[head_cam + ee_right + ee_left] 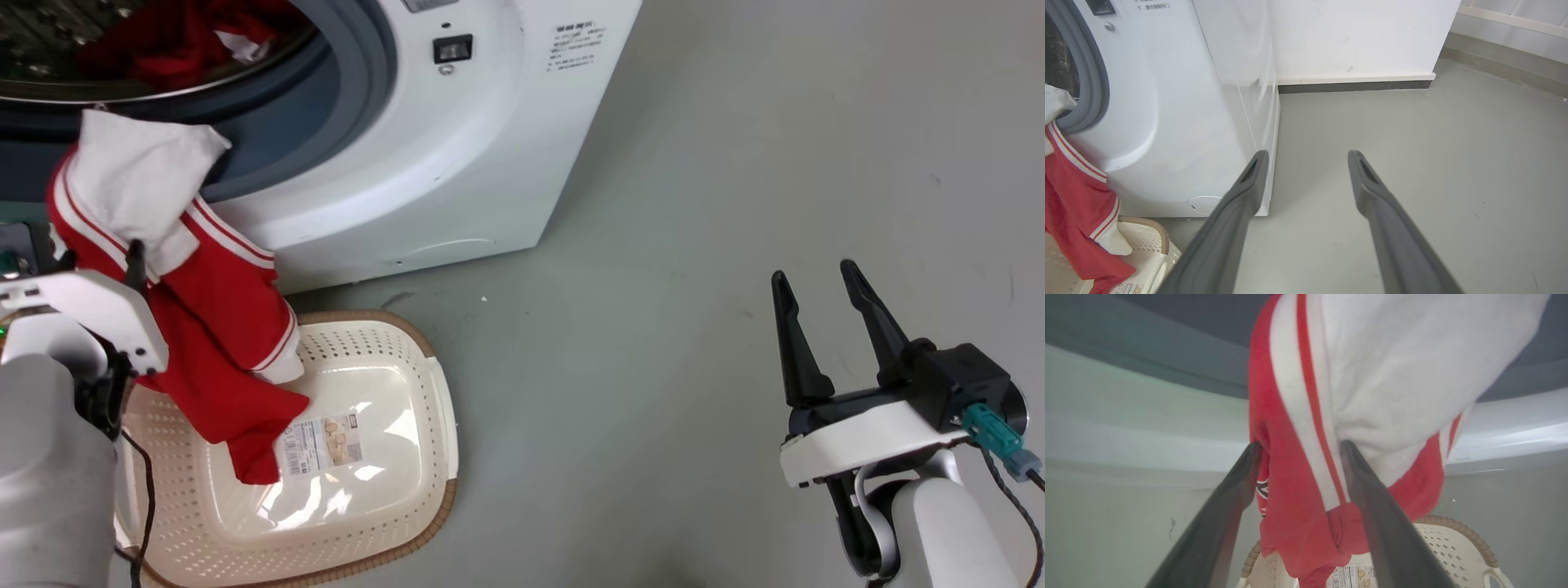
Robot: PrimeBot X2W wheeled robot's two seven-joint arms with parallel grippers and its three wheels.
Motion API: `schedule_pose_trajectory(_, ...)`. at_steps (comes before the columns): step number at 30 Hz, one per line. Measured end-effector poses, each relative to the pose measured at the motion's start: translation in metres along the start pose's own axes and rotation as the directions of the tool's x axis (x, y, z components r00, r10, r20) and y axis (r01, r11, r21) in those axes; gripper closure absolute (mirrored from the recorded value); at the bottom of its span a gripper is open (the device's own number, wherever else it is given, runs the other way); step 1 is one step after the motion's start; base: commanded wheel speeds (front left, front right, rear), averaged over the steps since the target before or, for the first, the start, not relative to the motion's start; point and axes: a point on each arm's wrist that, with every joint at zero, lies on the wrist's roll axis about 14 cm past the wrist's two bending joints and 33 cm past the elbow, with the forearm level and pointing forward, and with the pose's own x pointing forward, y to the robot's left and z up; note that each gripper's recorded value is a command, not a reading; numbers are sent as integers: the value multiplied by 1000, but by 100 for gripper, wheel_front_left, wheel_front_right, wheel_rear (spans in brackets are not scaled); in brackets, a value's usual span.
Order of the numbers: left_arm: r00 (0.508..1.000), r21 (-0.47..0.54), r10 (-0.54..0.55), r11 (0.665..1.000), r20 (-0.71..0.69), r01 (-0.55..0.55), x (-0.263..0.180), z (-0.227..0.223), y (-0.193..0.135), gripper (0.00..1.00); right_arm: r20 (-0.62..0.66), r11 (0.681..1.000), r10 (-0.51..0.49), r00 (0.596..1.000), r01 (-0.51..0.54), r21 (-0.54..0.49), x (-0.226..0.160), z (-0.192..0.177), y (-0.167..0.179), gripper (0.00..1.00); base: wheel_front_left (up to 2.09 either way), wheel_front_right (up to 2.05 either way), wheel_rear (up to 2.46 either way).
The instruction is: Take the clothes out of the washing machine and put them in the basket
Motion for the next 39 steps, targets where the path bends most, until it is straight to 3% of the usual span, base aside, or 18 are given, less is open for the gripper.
schedule_pose_trajectory(9,1000,-31,21,999,13,-21,18,5,-1,0,-15,1000,-12,1000,12,-1,5,-9,-5,0,0,0,0)
schedule_pose_trajectory(10,1000,-34,26,999,18,-25,19,6,0,10,-13,1000,-12,1000,12,-1,5,-9,-5,0,0,0,0)
schedule_pose_trajectory(11,999,-37,28,999,21,-27,19,6,0,66,-12,1000,-11,1000,11,-1,6,-9,-5,0,0,0,0)
schedule_pose_trajectory(12,999,-41,29,999,28,-27,18,7,1,100,-11,1000,-10,1000,10,-1,6,-9,-4,0,0,0,0)
schedule_pose_trajectory(21,996,-87,29,996,79,-22,-1,6,-4,100,18,1000,-3,1000,3,-3,2,3,-2,0,0,0,0)
schedule_pose_trajectory(34,982,-154,42,988,187,-12,-72,-3,-15,100,86,999,32,996,-32,-4,-20,34,11,0,0,0,0)
schedule_pose_trajectory(39,988,-164,23,987,151,2,-102,-29,-23,100,104,999,51,993,-51,-5,-30,43,18,0,0,0,0)
